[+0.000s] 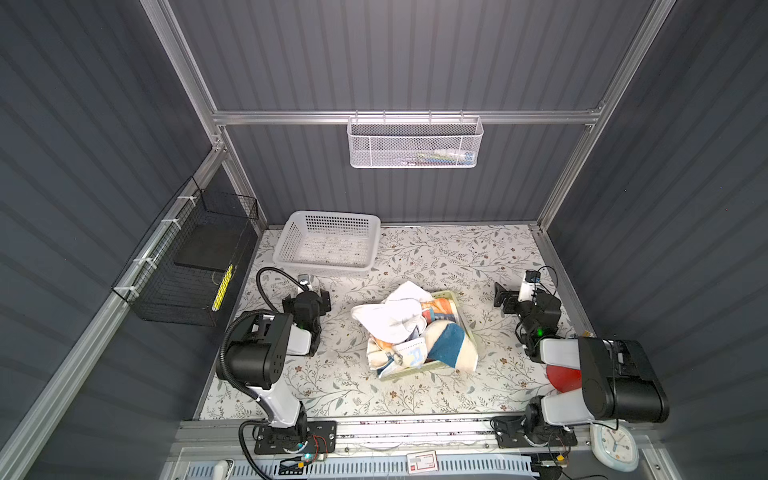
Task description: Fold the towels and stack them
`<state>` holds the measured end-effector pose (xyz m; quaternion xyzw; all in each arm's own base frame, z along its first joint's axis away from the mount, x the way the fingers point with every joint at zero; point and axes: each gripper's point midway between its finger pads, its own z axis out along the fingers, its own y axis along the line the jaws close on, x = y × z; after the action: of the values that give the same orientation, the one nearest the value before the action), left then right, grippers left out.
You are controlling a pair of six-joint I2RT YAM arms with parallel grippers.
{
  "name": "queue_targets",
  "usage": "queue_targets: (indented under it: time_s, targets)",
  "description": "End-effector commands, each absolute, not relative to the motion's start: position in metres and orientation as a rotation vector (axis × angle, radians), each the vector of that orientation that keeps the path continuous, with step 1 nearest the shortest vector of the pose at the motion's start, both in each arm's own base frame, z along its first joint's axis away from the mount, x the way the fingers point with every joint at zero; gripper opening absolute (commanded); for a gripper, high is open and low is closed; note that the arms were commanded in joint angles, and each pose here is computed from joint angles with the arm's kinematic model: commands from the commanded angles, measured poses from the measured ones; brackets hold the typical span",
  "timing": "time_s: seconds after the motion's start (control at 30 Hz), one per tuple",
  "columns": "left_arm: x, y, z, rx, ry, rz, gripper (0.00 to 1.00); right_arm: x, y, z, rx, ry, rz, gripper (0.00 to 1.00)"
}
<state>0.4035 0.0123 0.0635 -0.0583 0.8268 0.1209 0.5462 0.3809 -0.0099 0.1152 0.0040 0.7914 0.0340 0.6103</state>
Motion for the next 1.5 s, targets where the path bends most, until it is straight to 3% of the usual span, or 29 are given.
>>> queue_targets:
  time_s: [0.0,1.17,1.47]
  targets:
    - [0.410,0.010,0.070,-0.124,1.937,0.279,1.00,0.386,-0.010,0.120,0.013,1.811,0.088,0.99]
    - [0.410,0.010,0.070,-0.125,1.934,0.279,1.00,0.374,0.002,0.136,-0.055,1.757,0.109,0.99]
    - [0.398,0.017,0.101,-0.168,1.874,0.297,1.00,0.357,-0.006,0.163,0.267,1.983,0.201,0.99]
